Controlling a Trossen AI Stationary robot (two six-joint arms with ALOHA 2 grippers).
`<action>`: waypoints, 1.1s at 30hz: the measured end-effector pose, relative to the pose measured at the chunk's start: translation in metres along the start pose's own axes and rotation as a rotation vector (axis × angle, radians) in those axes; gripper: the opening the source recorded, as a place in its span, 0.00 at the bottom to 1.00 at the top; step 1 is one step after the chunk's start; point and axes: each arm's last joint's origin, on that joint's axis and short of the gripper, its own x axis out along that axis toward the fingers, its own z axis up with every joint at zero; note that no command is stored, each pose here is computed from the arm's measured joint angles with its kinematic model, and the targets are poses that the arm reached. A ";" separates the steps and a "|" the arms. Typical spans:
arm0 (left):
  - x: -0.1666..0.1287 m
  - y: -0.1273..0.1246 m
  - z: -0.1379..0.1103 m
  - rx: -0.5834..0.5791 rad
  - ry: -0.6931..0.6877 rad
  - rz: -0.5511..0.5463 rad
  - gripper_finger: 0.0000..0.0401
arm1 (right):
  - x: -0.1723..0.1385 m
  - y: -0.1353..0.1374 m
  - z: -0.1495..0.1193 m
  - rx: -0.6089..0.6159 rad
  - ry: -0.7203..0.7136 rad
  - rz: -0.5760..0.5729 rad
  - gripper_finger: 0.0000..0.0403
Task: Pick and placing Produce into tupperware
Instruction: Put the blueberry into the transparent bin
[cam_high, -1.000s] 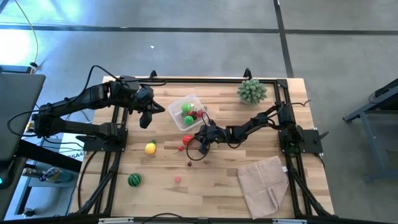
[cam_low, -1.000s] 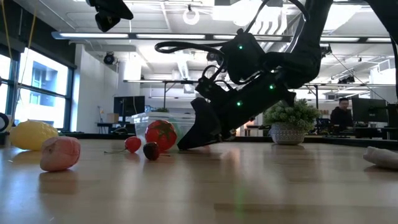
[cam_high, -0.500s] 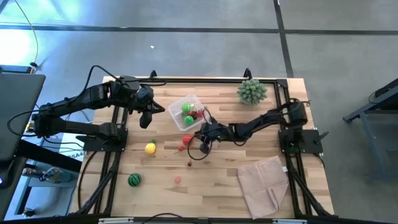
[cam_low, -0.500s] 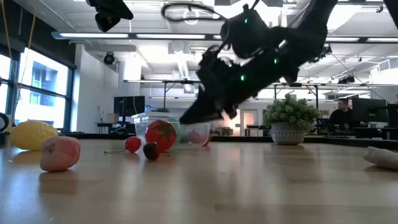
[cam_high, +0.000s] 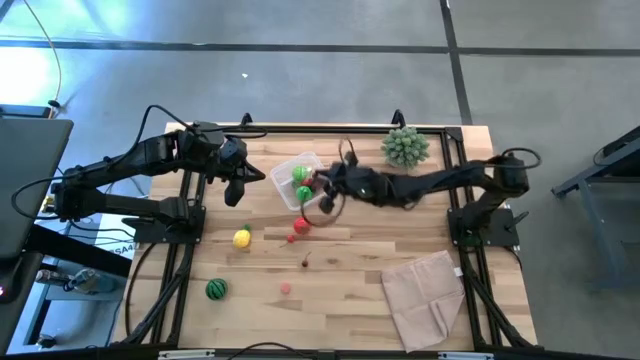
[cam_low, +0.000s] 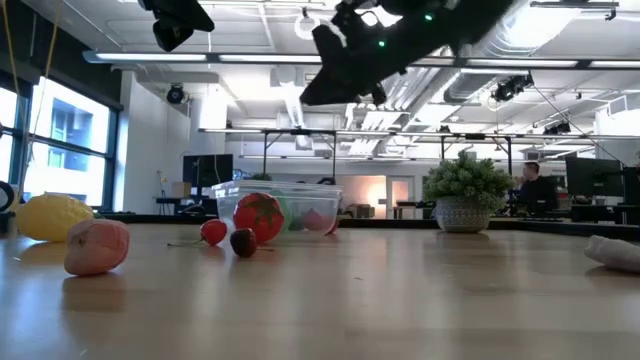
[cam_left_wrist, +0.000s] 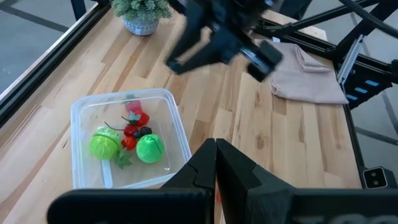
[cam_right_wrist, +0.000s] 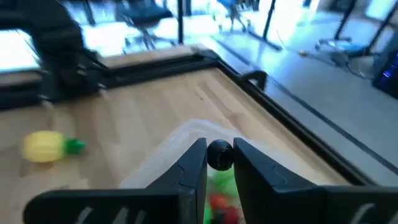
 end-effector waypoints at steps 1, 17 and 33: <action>0.000 0.000 0.000 0.000 -0.001 0.000 0.00 | 0.006 -0.005 0.007 -0.006 0.029 -0.006 0.14; 0.000 0.000 0.000 0.000 0.000 0.003 0.00 | 0.102 -0.045 -0.014 0.124 0.576 0.132 0.14; 0.000 0.000 0.000 0.000 -0.001 0.003 0.00 | 0.114 -0.049 -0.030 0.157 0.639 0.144 0.23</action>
